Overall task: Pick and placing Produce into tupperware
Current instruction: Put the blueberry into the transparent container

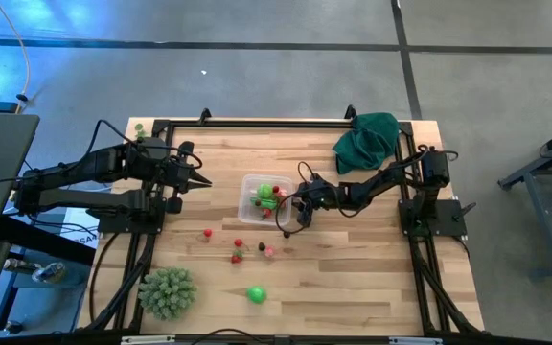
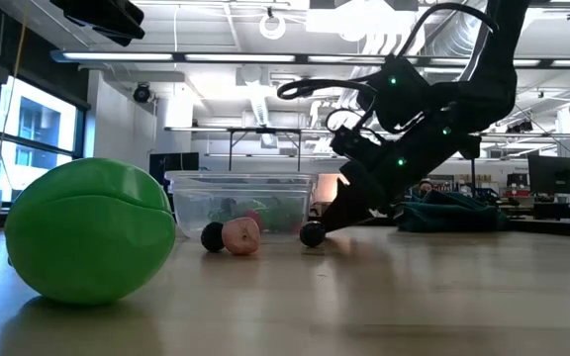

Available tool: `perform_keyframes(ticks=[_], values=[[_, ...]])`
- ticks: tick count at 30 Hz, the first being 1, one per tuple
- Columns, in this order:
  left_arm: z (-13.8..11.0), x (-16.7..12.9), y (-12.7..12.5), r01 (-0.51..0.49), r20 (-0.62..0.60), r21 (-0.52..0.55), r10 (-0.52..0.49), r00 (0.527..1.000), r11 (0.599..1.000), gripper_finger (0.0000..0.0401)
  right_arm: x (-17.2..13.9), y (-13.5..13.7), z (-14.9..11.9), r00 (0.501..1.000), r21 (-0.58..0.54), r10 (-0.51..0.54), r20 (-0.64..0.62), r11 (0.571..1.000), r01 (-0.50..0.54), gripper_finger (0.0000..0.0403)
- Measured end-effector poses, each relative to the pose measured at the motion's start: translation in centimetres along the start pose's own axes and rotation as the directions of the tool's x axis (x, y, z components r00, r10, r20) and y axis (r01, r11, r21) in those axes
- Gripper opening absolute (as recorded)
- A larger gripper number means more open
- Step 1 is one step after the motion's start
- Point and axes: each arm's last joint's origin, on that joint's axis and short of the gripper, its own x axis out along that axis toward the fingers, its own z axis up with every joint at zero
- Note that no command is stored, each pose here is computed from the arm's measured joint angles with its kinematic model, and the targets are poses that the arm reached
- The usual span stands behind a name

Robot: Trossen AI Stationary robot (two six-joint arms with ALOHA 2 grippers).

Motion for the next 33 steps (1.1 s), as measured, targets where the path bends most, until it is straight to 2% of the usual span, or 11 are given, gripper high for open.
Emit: perform_keyframes(ticks=[28,33], values=[[0.00,0.00,0.00,0.000,0.000,0.000,0.000,1.000,1.000,0.0019,-0.02,0.17,-0.03,1.000,-0.005,0.013,-0.002,1.000,-0.013,0.0137],[-0.01,0.01,0.00,0.000,0.000,0.000,0.000,1.000,1.000,0.0019,-0.02,0.20,-0.03,1.000,-0.012,0.022,-0.003,1.000,-0.022,0.0116]])
